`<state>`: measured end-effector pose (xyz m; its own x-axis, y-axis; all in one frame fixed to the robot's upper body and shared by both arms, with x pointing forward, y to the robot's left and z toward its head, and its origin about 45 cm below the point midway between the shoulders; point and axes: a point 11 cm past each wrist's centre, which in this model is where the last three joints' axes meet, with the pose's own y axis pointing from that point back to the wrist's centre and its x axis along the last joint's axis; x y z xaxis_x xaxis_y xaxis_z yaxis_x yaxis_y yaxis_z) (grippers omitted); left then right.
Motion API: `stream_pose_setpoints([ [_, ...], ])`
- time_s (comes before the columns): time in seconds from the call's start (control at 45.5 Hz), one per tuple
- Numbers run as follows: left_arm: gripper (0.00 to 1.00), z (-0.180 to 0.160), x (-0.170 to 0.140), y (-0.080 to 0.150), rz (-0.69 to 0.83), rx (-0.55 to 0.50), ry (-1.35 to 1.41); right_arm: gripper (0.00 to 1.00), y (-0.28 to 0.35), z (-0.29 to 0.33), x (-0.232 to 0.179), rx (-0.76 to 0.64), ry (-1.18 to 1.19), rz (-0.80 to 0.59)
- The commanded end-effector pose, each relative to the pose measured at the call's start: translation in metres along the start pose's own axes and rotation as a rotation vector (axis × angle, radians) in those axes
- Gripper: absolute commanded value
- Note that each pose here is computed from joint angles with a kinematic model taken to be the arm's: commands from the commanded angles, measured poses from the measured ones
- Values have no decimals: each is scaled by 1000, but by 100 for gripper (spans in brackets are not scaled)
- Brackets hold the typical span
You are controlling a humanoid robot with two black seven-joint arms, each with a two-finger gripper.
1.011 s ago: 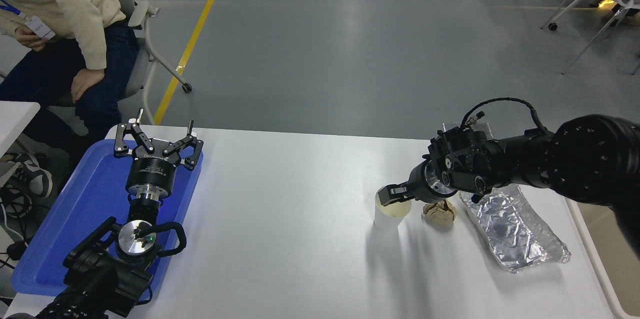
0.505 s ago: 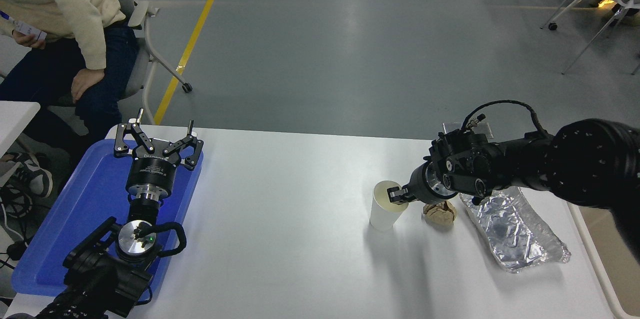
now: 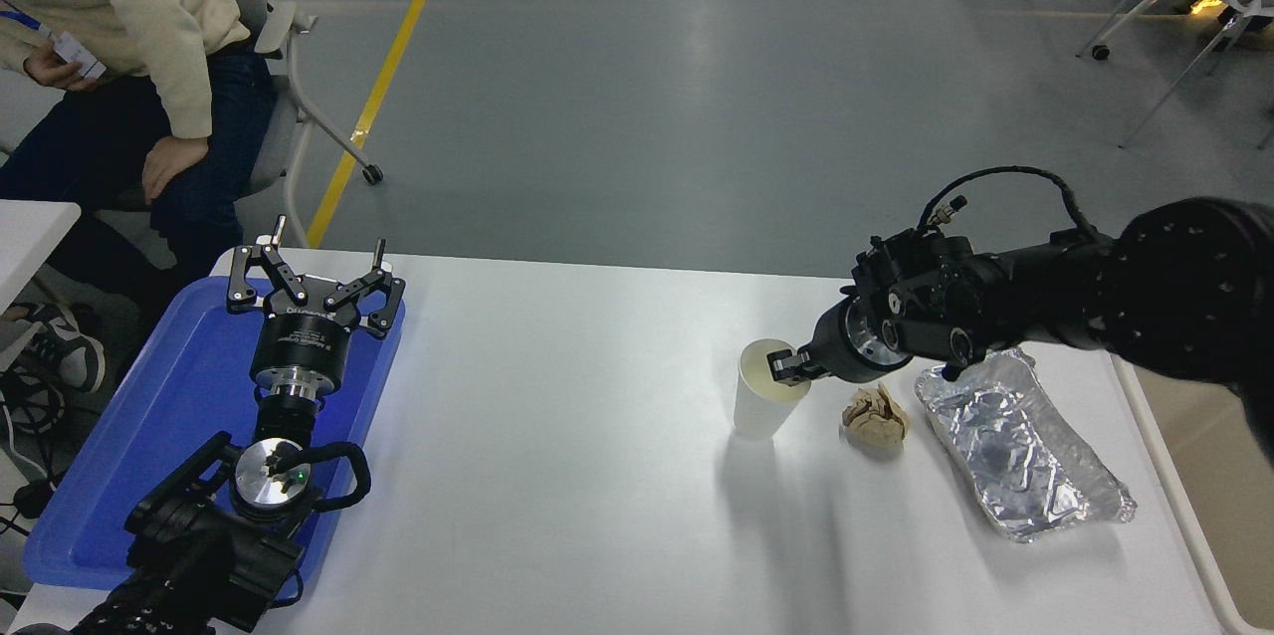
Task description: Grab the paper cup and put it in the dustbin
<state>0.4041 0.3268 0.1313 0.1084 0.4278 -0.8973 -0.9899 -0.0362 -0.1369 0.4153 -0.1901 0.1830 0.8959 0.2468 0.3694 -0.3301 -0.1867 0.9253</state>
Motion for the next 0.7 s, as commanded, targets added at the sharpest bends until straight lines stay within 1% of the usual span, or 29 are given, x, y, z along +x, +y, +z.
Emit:
stream_pose_setpoints([
  [0.0, 100, 0, 0, 0, -1, 0, 0, 0, 64, -14, 35, -4, 36, 33],
  [0.176, 100, 0, 0, 0, -1, 0, 0, 0, 115, -20, 48, -22, 51, 43],
  [0.418, 100, 0, 0, 0, -1, 0, 0, 0, 161, -28, 54, -41, 42, 65],
  [0.681, 100, 0, 0, 0, 1, 0, -1, 0, 180, -26, 59, -67, 35, 84],
])
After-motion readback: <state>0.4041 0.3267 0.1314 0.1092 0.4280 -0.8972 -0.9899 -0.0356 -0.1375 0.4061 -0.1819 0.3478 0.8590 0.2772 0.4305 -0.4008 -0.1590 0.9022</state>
